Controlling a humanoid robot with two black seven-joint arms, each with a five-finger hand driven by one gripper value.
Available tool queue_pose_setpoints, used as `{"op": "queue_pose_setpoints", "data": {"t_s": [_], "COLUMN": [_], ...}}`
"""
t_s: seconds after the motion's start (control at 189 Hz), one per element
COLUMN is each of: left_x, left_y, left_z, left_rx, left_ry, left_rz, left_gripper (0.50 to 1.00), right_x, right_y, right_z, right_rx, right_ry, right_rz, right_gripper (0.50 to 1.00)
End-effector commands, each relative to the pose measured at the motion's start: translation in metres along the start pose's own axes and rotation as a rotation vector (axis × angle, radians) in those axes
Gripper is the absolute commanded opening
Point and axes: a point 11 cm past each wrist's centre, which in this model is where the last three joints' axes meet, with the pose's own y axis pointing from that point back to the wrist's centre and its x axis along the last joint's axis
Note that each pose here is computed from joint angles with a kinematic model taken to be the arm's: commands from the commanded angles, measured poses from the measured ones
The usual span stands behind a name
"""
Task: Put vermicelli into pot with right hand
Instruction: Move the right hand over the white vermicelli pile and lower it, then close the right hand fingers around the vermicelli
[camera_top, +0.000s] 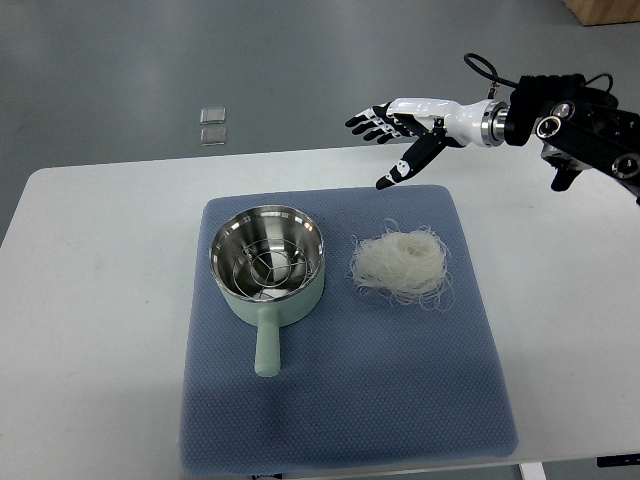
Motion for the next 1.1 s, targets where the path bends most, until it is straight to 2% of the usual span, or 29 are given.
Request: {"op": "queue_pose_setpoints", "data": {"t_s": [0.0, 0.196, 0.429, 0.751, 1.095], "left_x": [0.0, -0.003, -0.004, -0.004, -0.003], "left_y": [0.0, 0.0, 0.0, 0.0, 0.0], "left_z": [0.0, 0.0, 0.0, 0.0, 0.0], "left_rx": [0.002, 0.002, 0.001, 0.001, 0.003], "left_ry": [0.0, -0.002, 0.001, 0.001, 0.001], "left_rz": [0.0, -0.01, -0.011, -0.011, -0.008], "left_gripper": [1.0, 1.0, 1.0, 1.0, 1.0], "right_x": [0.005, 0.008, -0.018, -0.053, -0.079], "right_y": [0.013, 0.011, 0.008, -0.006, -0.023], "right_z": [-0.011, -0.033, -0.04, -0.012, 0.019], "right_rx": [-0.118, -0.22, -0.184, -0.158, -0.193], "right_ry": [0.199, 0.368, 0.333, 0.253, 0.264], "right_rz": [-0.119, -0.196, -0.279, -0.3, -0.278], "right_gripper": [0.93, 0.93, 0.93, 0.928, 0.926]}}
